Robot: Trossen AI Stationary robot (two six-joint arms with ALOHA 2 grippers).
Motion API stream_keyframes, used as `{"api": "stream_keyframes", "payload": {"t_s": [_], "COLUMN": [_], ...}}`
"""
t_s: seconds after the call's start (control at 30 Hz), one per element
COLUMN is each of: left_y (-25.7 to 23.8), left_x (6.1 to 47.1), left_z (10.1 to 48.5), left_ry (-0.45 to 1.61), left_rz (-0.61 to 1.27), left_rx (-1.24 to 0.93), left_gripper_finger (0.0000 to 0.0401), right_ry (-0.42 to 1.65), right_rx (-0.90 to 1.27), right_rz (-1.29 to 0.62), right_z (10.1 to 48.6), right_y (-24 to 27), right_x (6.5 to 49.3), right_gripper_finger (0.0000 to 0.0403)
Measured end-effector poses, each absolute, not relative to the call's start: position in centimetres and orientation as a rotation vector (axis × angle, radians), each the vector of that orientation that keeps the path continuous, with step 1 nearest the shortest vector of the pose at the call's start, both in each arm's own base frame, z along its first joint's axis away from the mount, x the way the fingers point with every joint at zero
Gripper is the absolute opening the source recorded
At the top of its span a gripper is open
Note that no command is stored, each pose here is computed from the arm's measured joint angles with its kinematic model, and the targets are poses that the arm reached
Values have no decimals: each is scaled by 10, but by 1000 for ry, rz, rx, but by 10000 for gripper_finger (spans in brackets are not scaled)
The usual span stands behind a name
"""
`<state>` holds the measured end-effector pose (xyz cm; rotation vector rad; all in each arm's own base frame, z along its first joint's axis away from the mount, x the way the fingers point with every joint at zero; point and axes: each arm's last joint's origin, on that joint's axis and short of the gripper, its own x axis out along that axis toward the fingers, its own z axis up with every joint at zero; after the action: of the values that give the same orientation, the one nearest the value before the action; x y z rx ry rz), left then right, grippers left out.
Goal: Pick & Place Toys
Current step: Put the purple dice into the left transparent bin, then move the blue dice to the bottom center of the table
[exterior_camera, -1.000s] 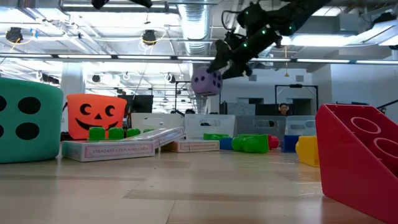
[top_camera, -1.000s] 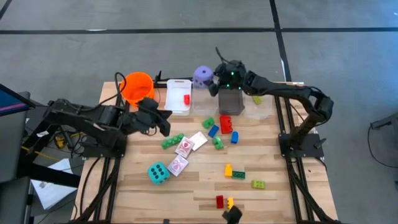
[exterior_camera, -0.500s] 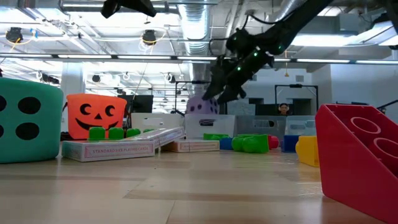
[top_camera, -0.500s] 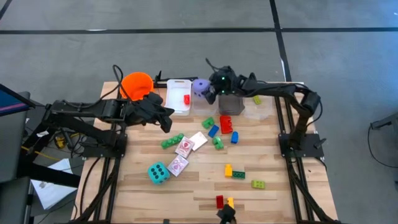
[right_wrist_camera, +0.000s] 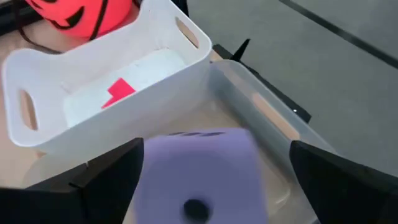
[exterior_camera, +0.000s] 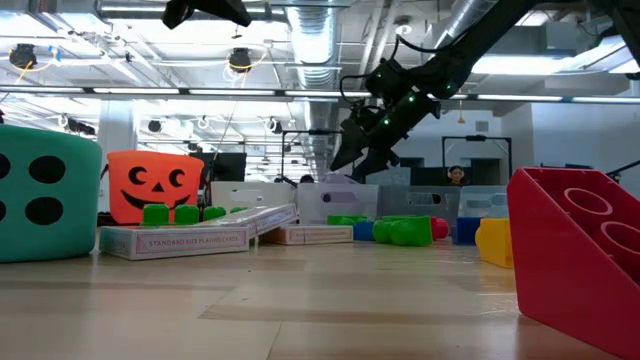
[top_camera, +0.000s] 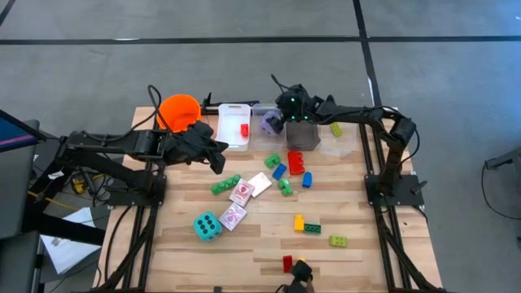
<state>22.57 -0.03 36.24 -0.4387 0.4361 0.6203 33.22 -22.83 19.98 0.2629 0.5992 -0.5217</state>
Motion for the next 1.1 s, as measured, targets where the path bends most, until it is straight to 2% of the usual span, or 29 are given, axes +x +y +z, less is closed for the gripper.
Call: {"api": "stream_keyframes", "payload": {"t_s": [0.23, 0.43, 0.57, 0.67, 0.83, 1.1], "left_y": [-1, -4, -7, -13, -39, -116], "left_x": [226, 224, 221, 217, 208, 169], "left_z": [362, 358, 353, 350, 336, 278], "left_ry": [438, 526, 596, 633, 726, 850], "left_rz": [615, 520, 504, 522, 479, 372], "left_rx": [-446, -474, -457, -409, -422, -610], "left_gripper_finger": [0, 0, 0, 0, 0, 0], "right_ry": [633, 553, 410, 360, 322, 360], "right_rx": [228, 120, 88, 98, 121, 134], "right_rz": [-485, -353, -256, -216, -169, -119], "right_z": [210, 267, 313, 333, 346, 334], "right_y": [-225, -193, -149, -113, -56, 32], "right_x": [334, 344, 347, 347, 351, 361], "right_gripper_finger": [398, 396, 396, 396, 396, 395]}}
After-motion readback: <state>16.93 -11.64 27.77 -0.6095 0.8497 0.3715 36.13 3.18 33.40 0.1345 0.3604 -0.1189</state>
